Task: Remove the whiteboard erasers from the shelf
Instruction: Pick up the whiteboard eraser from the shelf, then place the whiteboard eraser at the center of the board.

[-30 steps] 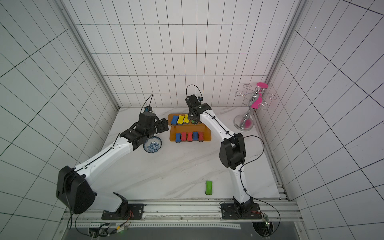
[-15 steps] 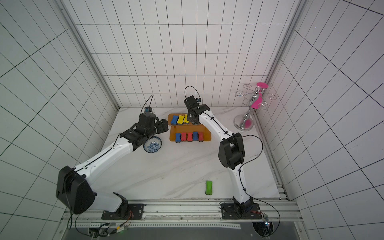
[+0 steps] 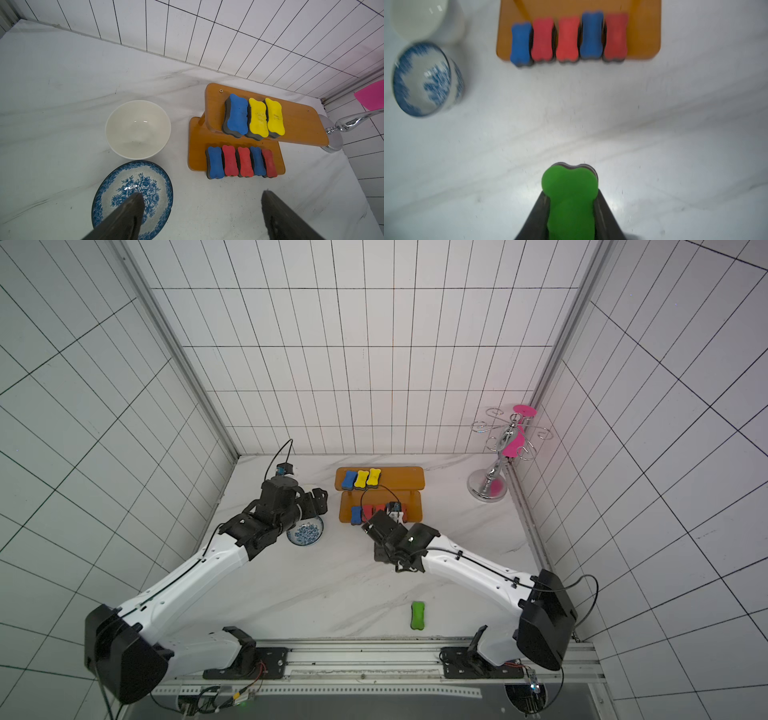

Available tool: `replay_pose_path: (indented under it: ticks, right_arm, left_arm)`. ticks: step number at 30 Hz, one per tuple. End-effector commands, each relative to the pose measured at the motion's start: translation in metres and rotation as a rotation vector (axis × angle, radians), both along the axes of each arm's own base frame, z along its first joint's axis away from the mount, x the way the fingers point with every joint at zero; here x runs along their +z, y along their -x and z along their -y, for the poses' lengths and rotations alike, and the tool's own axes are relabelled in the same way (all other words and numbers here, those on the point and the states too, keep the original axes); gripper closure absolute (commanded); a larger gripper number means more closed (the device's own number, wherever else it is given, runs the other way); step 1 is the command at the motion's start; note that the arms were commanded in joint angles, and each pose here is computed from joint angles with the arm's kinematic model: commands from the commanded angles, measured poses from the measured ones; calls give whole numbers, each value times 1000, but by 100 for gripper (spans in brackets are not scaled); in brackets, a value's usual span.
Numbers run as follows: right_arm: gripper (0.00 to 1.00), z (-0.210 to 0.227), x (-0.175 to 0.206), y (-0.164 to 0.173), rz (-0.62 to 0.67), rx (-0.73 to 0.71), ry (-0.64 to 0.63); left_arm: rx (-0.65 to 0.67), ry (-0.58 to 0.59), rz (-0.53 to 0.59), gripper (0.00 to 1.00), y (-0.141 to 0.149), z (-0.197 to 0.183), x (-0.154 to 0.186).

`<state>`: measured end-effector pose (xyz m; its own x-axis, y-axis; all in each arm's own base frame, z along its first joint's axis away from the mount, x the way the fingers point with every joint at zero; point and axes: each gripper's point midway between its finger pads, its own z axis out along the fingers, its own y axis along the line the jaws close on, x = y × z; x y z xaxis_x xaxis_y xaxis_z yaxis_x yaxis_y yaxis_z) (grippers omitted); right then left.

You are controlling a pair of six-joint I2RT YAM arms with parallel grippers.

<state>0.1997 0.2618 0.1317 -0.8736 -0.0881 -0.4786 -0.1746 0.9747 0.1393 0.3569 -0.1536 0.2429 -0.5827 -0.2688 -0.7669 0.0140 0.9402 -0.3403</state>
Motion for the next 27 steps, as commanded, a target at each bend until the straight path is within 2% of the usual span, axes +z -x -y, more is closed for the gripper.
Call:
replay_pose_path:
  ticks: [1, 5, 12, 20, 24, 27]
  right_arm:
    - [87, 4, -37, 40, -87, -84, -28]
    - [87, 17, -64, 64, -134, -81, 44]
    - [84, 25, -86, 87, -160, -74, 62]
    - [79, 41, -107, 99, -206, -93, 85]
    - [72, 40, -112, 102, -223, -73, 100]
    - [70, 40, -115, 104, -233, -60, 110]
  left_arm:
    - [-30, -1, -6, 8, 9, 3, -4]
    - [-55, -6, -15, 9, 13, 8, -7]
    - [-59, -14, -6, 9, 19, 6, -8]
    - [-65, -24, -2, 9, 20, 6, -8]
    - [-72, -22, -5, 9, 19, 9, -8]
    - [-73, -21, 0, 9, 19, 10, -5]
